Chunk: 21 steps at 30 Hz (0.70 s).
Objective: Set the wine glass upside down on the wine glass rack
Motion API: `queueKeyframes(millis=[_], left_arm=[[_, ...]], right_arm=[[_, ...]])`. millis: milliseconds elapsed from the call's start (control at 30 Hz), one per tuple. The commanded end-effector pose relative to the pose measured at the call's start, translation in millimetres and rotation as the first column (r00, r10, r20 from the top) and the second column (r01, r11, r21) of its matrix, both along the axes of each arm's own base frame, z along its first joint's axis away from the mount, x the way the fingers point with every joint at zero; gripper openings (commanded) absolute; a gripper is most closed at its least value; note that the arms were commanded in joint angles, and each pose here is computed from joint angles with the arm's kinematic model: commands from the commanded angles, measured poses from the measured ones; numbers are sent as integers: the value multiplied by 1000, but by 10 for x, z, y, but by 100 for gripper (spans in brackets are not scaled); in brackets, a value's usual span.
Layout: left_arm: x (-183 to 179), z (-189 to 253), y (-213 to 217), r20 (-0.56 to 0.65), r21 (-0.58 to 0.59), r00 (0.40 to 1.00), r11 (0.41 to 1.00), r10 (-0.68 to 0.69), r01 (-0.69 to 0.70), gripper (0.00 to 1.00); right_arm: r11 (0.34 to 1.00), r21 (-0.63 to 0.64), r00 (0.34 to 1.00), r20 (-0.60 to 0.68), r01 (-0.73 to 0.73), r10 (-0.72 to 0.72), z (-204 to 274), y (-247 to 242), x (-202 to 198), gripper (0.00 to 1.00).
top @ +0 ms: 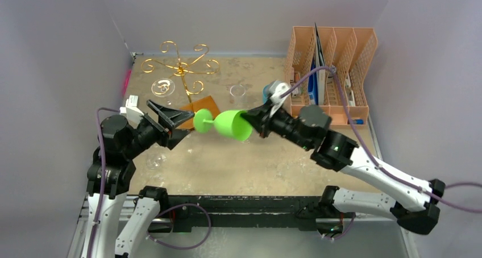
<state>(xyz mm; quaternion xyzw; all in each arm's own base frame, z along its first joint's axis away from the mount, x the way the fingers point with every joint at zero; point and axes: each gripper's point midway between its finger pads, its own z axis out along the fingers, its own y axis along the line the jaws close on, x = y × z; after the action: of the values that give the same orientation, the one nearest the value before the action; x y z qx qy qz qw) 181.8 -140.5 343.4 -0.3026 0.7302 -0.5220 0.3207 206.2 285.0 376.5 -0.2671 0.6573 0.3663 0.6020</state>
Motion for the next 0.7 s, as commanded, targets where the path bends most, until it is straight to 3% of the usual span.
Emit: queueKeyframes(millis=[0,233,433,667], left_arm=[[-82,6,-98,-48,-90,998,995,-50,46,84],[-168,-239,-59,-189,-167,982,985,-2,-30,82],[-209,-476,-31,-317,-241,948,964,33,-114,71],[-295,-598,148,-413,-190,897,948,159,-256,60]], right_arm=[[996,-65,981,186,63,-50,238,181,-43,0],[999,-38,973,229,-29,37,157,463,-204,0],[994,-77,958,272,-74,92,24,644,-361,0],[988,-148,940,327,-47,94,-159,824,-471,0]])
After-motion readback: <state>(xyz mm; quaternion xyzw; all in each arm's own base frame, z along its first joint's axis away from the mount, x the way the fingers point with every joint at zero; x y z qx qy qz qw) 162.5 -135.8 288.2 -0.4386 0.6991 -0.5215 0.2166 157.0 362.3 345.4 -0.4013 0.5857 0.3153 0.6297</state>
